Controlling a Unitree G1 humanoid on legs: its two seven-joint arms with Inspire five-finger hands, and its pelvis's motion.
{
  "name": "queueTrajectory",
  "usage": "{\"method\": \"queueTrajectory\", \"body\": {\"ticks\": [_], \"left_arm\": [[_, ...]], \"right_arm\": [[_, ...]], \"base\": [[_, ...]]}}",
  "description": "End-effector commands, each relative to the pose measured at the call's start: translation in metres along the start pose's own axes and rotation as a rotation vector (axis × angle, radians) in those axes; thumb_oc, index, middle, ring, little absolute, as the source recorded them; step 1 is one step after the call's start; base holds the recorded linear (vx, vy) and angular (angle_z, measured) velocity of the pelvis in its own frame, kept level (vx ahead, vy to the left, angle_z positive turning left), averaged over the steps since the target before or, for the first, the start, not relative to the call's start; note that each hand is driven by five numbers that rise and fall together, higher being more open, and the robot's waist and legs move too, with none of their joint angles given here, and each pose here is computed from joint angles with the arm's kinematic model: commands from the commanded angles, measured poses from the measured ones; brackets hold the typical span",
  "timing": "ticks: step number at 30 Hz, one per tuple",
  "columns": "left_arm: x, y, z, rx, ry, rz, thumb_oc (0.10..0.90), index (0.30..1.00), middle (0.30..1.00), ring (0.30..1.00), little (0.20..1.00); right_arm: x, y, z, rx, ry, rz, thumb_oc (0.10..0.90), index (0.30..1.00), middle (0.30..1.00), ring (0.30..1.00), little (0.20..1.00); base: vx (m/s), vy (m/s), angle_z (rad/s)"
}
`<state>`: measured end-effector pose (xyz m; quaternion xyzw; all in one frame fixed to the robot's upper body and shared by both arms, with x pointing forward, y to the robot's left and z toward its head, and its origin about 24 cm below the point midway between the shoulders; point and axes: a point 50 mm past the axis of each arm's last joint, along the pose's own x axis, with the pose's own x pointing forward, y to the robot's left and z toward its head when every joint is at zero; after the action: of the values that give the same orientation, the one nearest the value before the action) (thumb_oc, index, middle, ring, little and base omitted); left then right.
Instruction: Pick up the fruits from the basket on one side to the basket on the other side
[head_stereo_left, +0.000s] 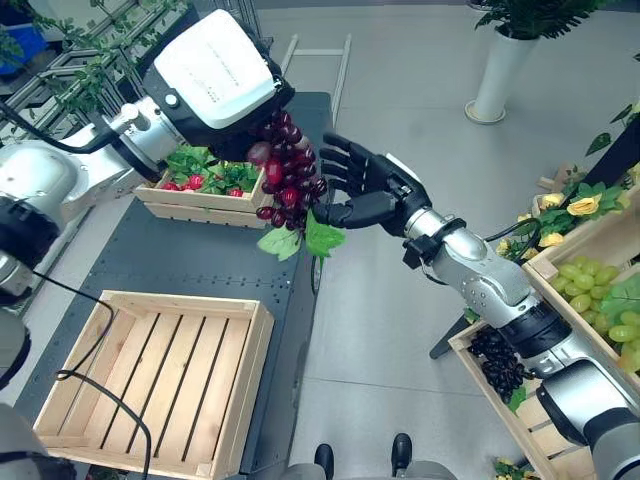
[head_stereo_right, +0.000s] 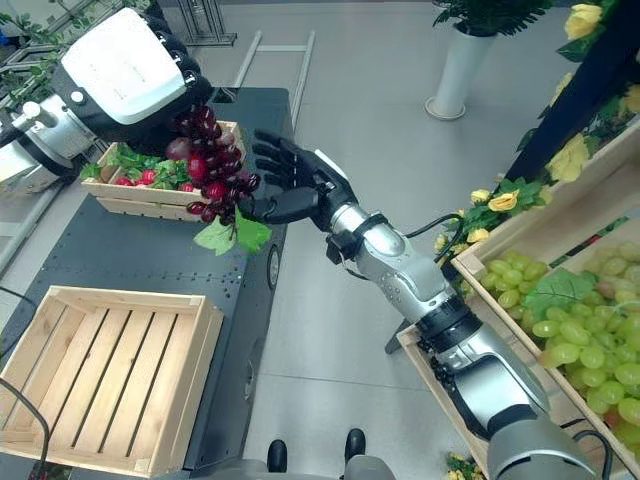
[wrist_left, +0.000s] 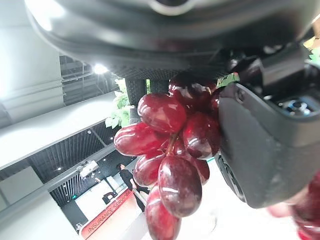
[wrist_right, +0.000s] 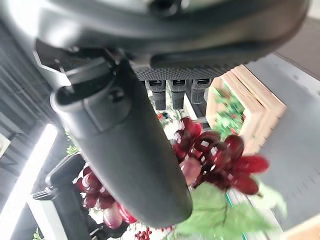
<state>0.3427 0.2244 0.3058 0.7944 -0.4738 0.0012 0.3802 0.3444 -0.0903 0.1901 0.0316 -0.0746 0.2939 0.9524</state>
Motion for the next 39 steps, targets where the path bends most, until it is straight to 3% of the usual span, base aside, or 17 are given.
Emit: {"method": "queueTrajectory", "body": {"ticks": [1, 12, 25, 39], "left_arm": [[0.014, 0.035, -0.048, 0.026, 0.247, 0.192, 0.4, 0.3, 0.3, 0.3, 0.3], [0.043, 0.038, -0.036, -0.069, 0.262, 0.275, 0.4, 0.3, 0.3, 0.3, 0.3], [0.06, 0.046, -0.027, -0.056, 0.225, 0.286, 0.4, 0.3, 0.3, 0.3, 0.3], [0.061, 0.025, -0.006, -0.099, 0.155, 0.215, 0.4, 0.3, 0.3, 0.3, 0.3]], "right_arm": [[0.012, -0.005, 0.043, 0.028, -0.21, -0.054, 0.8, 0.9, 0.9, 0.9, 0.9], [0.017, 0.014, 0.022, 0.182, -0.067, 0.085, 0.8, 0.9, 0.9, 0.9, 0.9], [0.023, 0.026, 0.014, 0.215, -0.001, 0.161, 0.8, 0.9, 0.9, 0.9, 0.9], [0.035, 0.052, 0.043, 0.325, -0.179, 0.246, 0.8, 0.9, 0.9, 0.9, 0.9]], "base": [[0.0, 0.0, 0.0], [0.0, 0.002, -0.02], [0.0, 0.0, 0.0], [0.0, 0.0, 0.0]]}}
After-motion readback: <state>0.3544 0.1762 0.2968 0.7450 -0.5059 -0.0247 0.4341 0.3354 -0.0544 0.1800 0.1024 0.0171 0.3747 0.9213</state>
